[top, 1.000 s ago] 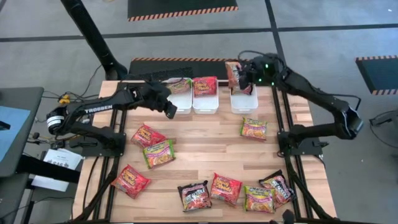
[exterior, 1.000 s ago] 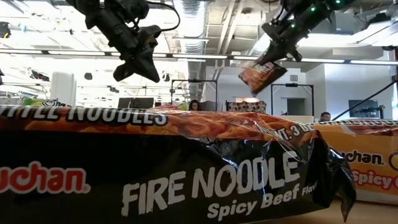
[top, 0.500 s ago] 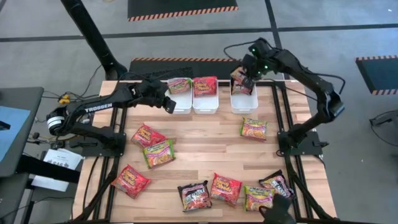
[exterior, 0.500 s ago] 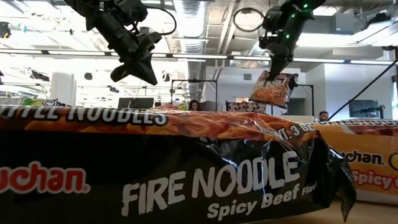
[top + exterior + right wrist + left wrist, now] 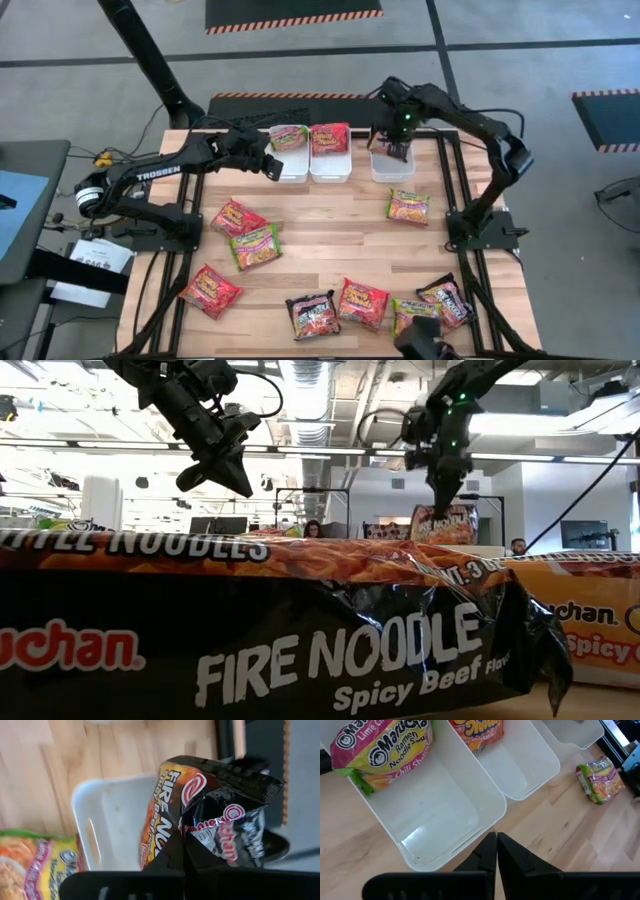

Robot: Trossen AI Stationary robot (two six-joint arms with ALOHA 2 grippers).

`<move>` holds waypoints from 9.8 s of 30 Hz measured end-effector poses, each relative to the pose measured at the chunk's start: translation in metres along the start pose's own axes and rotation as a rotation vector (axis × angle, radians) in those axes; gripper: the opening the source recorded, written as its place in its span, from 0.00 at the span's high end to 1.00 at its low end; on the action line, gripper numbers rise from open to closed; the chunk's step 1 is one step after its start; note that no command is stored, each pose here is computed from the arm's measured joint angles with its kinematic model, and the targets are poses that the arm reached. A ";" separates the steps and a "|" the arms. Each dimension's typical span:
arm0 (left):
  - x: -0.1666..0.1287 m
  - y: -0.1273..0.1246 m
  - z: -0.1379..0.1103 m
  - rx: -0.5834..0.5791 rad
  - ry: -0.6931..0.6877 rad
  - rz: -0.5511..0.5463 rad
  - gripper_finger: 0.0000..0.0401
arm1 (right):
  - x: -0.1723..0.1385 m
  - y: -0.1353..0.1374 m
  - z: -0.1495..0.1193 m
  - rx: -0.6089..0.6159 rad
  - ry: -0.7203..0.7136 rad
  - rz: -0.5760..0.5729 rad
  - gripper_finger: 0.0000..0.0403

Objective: Sort Maruchan noodles
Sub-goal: Put the black noodle pack into the right white bin, then put the orange noodle pack into the middle white bin

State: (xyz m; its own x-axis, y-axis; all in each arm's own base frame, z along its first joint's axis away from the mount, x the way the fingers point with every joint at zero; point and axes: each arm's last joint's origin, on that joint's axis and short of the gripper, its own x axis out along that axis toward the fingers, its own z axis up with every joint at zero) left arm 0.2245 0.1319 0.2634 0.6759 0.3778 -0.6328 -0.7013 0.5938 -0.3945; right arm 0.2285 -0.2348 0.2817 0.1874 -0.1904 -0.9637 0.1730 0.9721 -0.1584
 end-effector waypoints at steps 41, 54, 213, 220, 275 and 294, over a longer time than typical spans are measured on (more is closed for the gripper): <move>0.000 0.000 0.000 0.050 0.002 -0.001 1.00 | 0.034 0.005 0.019 -0.272 0.368 -0.112 1.00; 0.000 -0.001 -0.001 0.050 0.012 -0.020 1.00 | 0.048 0.008 0.027 -0.163 0.374 -0.160 0.88; -0.026 -0.058 -0.089 0.185 0.808 -0.485 0.72 | -0.026 0.135 0.069 0.342 0.250 0.072 0.59; -0.042 -0.071 -0.120 0.285 0.960 -0.430 0.72 | -0.063 0.173 0.062 0.393 0.147 0.082 0.59; -0.141 -0.100 -0.234 0.540 0.932 -0.138 0.59 | -0.102 0.300 0.053 0.332 -0.060 0.235 0.59; -0.133 -0.105 -0.278 0.680 0.951 -0.044 0.59 | -0.102 0.301 0.053 0.330 -0.063 0.238 0.59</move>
State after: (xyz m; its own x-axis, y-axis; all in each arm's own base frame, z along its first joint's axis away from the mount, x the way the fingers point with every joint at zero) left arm 0.1451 -0.1782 0.2033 0.0520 -0.1655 -0.9848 -0.2208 0.9599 -0.1729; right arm 0.3124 0.0700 0.3440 0.3164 0.0163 -0.9485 0.4169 0.8957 0.1545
